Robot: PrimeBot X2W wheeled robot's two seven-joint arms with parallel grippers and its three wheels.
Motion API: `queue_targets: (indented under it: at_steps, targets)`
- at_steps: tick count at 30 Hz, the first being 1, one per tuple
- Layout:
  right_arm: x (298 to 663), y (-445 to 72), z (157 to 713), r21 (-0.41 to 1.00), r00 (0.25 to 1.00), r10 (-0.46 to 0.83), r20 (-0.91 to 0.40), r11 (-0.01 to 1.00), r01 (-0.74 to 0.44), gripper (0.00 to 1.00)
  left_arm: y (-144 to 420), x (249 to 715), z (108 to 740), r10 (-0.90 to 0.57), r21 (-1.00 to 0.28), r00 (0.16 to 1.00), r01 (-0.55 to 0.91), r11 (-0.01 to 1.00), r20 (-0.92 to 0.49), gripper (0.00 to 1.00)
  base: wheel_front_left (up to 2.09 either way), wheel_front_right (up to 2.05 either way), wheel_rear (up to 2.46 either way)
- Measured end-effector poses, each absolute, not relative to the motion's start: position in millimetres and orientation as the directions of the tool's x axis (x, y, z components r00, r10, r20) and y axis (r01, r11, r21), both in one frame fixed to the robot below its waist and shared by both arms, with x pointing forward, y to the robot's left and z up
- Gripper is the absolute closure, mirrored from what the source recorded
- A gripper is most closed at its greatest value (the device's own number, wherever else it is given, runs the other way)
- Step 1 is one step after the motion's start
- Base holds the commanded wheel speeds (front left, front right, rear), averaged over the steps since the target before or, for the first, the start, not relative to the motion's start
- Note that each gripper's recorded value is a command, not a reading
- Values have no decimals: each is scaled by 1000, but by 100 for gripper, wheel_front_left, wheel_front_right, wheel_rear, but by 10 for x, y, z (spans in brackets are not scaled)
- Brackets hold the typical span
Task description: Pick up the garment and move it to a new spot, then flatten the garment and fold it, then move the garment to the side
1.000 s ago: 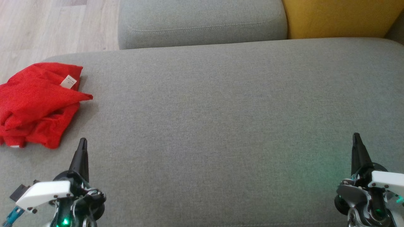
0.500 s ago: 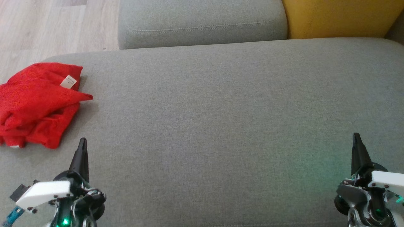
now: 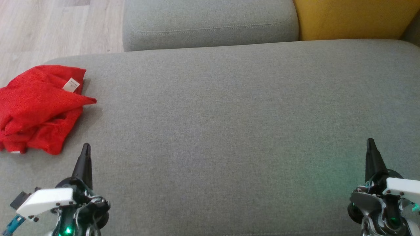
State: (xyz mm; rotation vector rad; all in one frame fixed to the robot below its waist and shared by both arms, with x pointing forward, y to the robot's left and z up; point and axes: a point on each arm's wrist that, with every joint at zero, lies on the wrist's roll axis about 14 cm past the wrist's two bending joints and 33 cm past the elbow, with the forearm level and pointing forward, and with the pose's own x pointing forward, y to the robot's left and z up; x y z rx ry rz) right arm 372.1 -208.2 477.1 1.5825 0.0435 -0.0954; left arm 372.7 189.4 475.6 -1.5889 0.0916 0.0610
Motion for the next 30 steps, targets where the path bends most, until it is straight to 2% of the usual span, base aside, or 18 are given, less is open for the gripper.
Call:
queue_targets:
  at_steps: [12, 13, 19, 26, 30]
  targets:
    - [3721, -2082, 4771, 996, 996, -32, -88, -14, 88, 100, 1894, 3727, 4756, -20, -995, 995, -97, -19, -97, 100, 0, 0, 0]
    - [3717, -2081, 4760, 996, 995, -32, -92, -15, 91, 0, 1892, 3722, 4742, -20, -995, 995, -102, -20, -101, 0, 0, 0, 0]
    - [3493, -2069, 4365, 977, 976, -35, -213, -31, 212, 0, 1864, 3463, 4302, -17, -970, 971, -239, -39, -238, 0, 0, 0, 0]
    - [3488, -2081, 4382, 978, 977, -49, -209, -9, 209, 0, 1888, 3469, 4319, 4, -972, 972, -233, -37, -233, 0, 0, 0, 0]
    - [3485, -2093, 4384, 977, 976, -56, -209, 20, 211, 0, 1905, 3472, 4332, 12, -973, 973, -231, 0, -231, 0, 0, 0, 0]
